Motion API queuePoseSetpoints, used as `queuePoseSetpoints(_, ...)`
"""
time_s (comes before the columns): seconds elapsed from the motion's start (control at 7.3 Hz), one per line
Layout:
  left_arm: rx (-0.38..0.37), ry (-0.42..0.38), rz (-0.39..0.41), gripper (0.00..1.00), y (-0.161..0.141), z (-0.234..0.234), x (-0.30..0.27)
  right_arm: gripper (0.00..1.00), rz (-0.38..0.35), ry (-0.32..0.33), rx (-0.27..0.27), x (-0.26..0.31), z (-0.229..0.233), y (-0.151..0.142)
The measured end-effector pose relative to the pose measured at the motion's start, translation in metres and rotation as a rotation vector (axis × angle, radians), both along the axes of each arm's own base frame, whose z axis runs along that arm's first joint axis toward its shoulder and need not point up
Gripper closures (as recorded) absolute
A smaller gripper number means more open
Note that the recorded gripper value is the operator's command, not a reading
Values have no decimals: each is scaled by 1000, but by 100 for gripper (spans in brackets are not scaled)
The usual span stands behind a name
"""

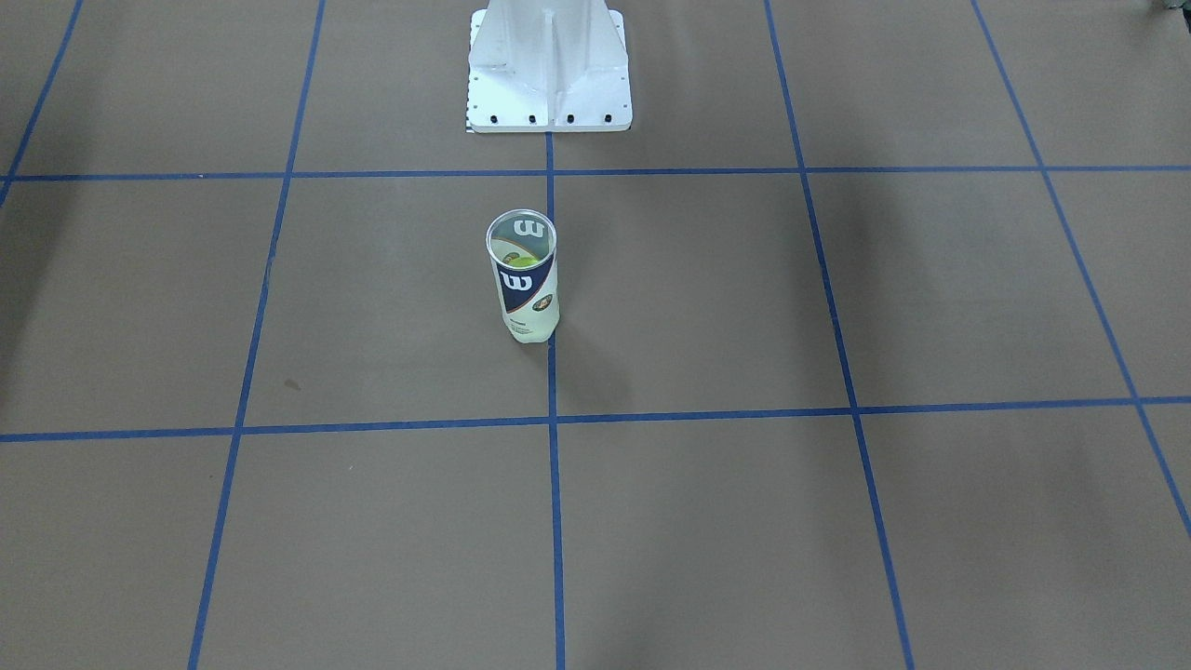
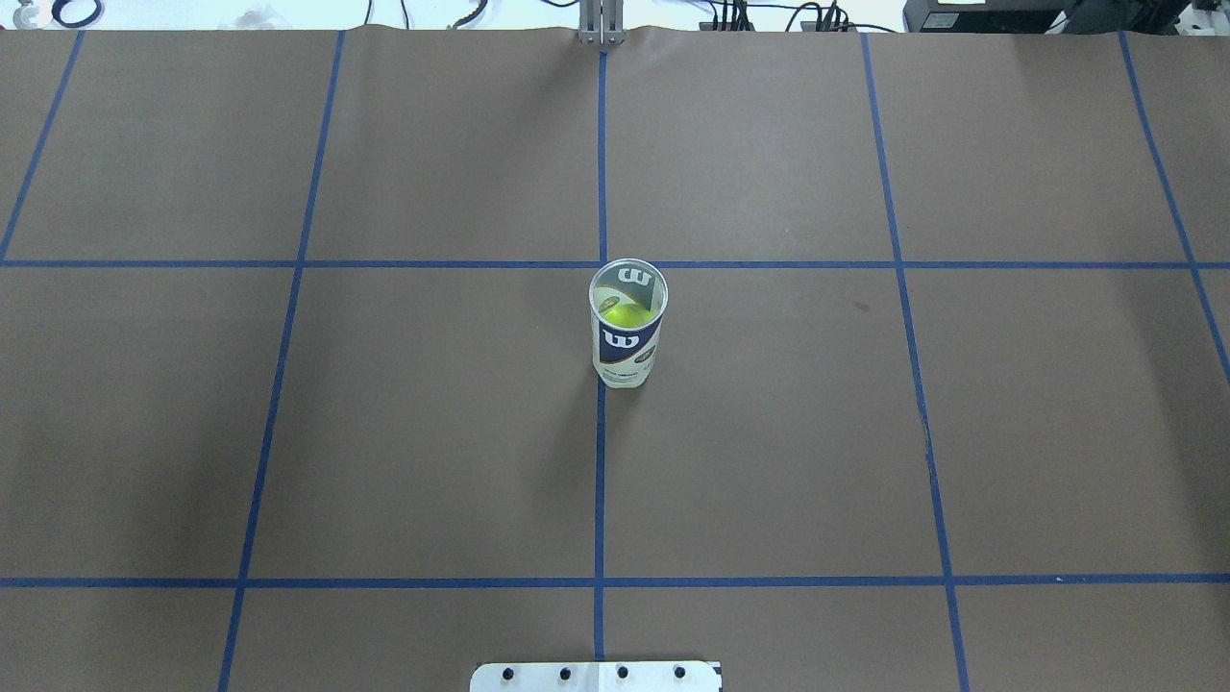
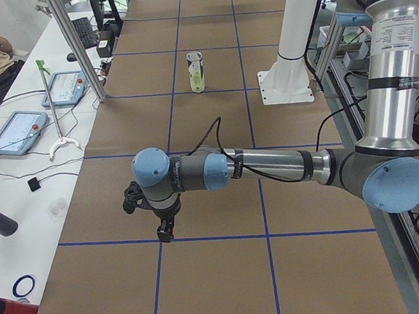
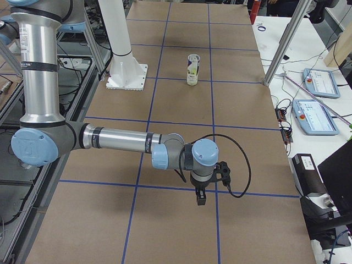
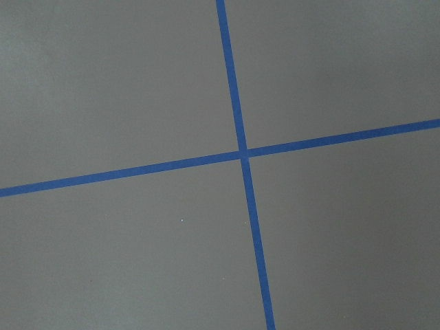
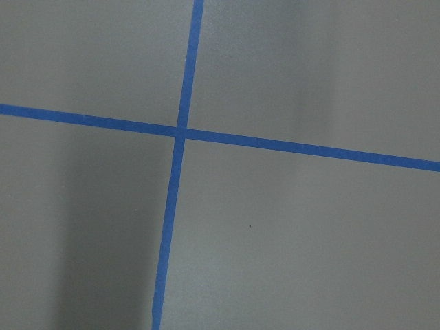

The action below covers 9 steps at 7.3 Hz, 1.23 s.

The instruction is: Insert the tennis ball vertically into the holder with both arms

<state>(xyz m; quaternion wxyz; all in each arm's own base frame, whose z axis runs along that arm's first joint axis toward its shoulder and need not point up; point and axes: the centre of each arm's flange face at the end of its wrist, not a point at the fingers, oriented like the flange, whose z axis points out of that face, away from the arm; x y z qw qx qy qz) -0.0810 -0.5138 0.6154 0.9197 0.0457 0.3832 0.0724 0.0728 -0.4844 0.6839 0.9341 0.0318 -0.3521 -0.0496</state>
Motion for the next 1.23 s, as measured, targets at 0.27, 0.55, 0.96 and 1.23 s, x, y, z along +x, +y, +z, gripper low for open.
queuePoseSetpoints(0.27, -2, 0, 0, 0, 0, 1, 0, 0, -1, 0, -2, 0, 1, 0)
queuePoseSetpoints(0.55, -5, -1, 1, 1, 2, 3, 0, 0, -1, 0, -2, 0, 1, 0)
queuePoseSetpoints(0.96, -5, -1, 1, 1, 3, 3, 1, 0, -1, 0, -1, 0, 1, -1)
queuePoseSetpoints(1.23, -5, -1, 0, 1, 3, 3, 1, 0, -1, 0, -1, 0, 0, -1)
